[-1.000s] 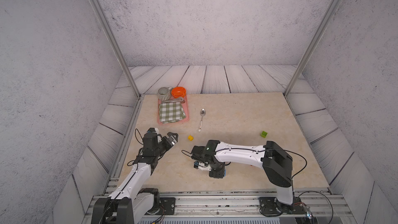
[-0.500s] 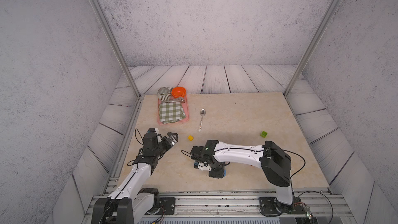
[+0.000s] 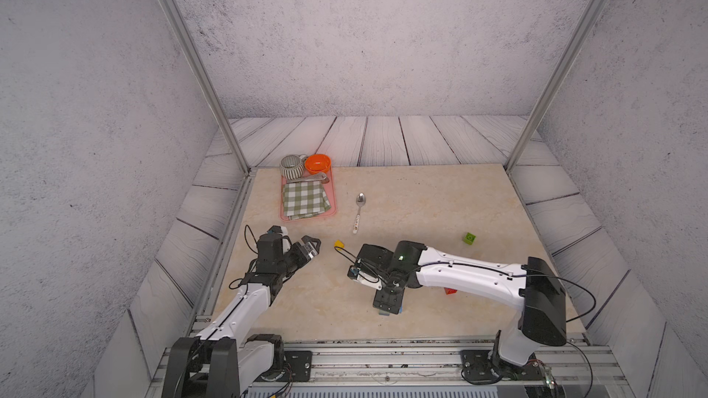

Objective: Assemble the letter p with lego
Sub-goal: Assemble the lego brick with the lego brick, then pick up the lego brick from the center of the board.

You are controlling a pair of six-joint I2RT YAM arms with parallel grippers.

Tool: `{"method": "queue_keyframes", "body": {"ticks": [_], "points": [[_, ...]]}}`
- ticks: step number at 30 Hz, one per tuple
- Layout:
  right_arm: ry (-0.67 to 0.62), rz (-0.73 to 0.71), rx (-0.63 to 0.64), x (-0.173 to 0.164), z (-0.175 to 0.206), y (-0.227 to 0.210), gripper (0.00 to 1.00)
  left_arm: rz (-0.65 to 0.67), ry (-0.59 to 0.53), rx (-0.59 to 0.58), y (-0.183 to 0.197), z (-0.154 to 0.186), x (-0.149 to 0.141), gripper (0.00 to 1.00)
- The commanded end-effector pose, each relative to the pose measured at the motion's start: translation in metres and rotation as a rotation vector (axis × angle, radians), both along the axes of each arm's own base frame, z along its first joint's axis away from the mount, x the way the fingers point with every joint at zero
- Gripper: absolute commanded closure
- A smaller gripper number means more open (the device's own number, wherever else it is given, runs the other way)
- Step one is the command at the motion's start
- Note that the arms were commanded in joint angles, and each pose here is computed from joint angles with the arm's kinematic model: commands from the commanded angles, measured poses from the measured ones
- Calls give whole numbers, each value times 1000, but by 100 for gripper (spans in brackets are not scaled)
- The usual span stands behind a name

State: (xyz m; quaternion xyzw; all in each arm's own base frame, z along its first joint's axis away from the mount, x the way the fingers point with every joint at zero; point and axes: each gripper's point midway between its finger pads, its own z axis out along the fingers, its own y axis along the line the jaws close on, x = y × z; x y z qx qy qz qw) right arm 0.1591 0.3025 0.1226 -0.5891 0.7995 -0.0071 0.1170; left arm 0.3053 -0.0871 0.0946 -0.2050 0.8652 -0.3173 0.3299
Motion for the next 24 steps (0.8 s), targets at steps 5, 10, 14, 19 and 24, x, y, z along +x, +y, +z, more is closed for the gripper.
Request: {"method": "queue_keyframes", "body": {"ticks": [5,10,14,19,24], "points": [[-87,-249,200,34,12,-14,6,-128,-12,117,-29,8,6,2],[-88,-433,308,55,18,-40,6,-243,-9,174,-57,7,6,2],[-100,-575,382,71,23,-66,5,-323,3,197,-78,2,5,2],[-158,-850,403,106,23,-120,2,-420,8,218,-105,-4,3,2],[-186,-1068,417,127,14,-167,0,-498,-12,230,-126,-2,-2,2]]}}
